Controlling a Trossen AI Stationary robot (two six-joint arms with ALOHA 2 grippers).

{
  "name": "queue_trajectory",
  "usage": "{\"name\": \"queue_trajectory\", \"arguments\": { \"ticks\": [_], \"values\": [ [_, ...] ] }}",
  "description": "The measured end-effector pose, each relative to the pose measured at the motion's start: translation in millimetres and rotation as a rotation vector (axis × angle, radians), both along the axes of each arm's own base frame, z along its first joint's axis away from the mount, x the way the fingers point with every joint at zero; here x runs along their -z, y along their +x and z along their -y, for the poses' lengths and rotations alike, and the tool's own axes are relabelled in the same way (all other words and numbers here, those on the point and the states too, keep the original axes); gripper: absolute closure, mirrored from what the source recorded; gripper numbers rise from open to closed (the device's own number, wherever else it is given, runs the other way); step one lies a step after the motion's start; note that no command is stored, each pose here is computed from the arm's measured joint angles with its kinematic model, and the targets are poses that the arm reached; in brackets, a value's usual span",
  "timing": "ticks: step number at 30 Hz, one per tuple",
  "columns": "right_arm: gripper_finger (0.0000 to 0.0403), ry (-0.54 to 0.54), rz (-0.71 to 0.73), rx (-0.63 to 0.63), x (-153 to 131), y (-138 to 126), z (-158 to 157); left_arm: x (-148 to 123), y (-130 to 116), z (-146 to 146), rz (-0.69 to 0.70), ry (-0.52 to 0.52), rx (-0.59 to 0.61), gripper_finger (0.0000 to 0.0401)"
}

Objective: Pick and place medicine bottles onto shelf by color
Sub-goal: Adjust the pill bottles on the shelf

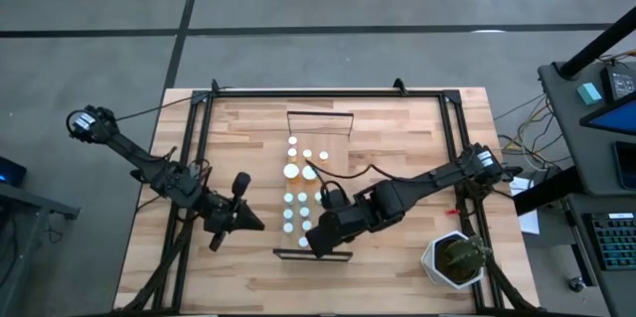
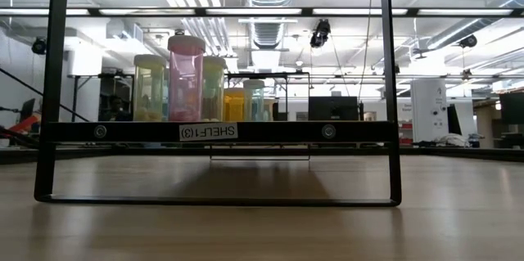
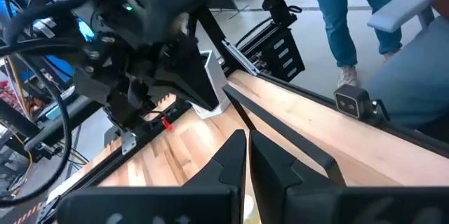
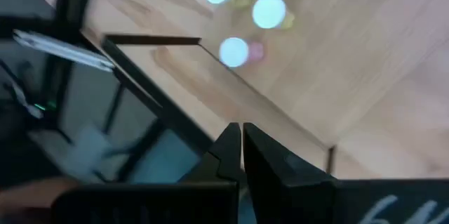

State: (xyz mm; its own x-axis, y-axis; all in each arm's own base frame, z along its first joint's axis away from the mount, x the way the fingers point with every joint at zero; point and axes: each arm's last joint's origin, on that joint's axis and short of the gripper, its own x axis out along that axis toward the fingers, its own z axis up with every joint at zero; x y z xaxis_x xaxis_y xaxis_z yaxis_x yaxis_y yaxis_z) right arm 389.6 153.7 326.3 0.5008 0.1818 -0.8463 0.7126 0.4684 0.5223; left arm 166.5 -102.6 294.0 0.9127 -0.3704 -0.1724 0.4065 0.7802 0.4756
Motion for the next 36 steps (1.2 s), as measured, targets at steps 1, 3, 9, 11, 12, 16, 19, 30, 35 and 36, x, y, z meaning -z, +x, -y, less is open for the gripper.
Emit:
{"name": "queue_trajectory", "arguments": {
  "ticks": [1, 3, 9, 11, 12, 16, 19, 30, 35, 36],
  "values": [
    [0.0394, 0.020, 0.001, 0.029, -1, 0, 0, 0, -2, -1, -0.003, 0.002, 0.003, 0.0400],
    [0.0394, 0.040, -0.005, 0.074, -2, 0, 0, 2, -6, -2, -0.025, 0.007, 0.006, 0.0400],
    [0.0394, 0.000, 0.005, 0.153, 2, 2, 2, -1, -13, -6, -0.033, -0.001, 0.010, 0.0400],
    [0.0394, -0.023, 0.005, 0.167, 6, 4, 3, -1, -15, -7, -0.034, 0.000, 0.010, 0.0400],
    [0.0394, -0.027, 0.001, 0.170, 7, 5, 3, -1, -15, -8, -0.032, -0.001, 0.010, 0.0400],
    [0.0394, -0.021, -0.023, 0.161, 25, 18, 1, -2, -18, -10, -0.016, 0.019, 0.016, 0.0400],
    [0.0394, -0.004, -0.051, 0.115, 35, 29, 0, -5, -20, -11, -0.002, 0.015, 0.016, 0.0400],
    [0.0394, -0.033, -0.114, 0.090, 36, 42, 0, -7, -23, -13, 0.015, 0.010, 0.017, 0.0400],
    [0.0394, -0.021, -0.183, 0.057, 59, 48, -2, -6, -23, -13, 0.012, 0.012, 0.017, 0.0400],
    [0.0394, -0.024, -0.195, 0.048, 63, 49, -1, -6, -23, -13, 0.011, 0.012, 0.017, 0.0400]
  ]
}}
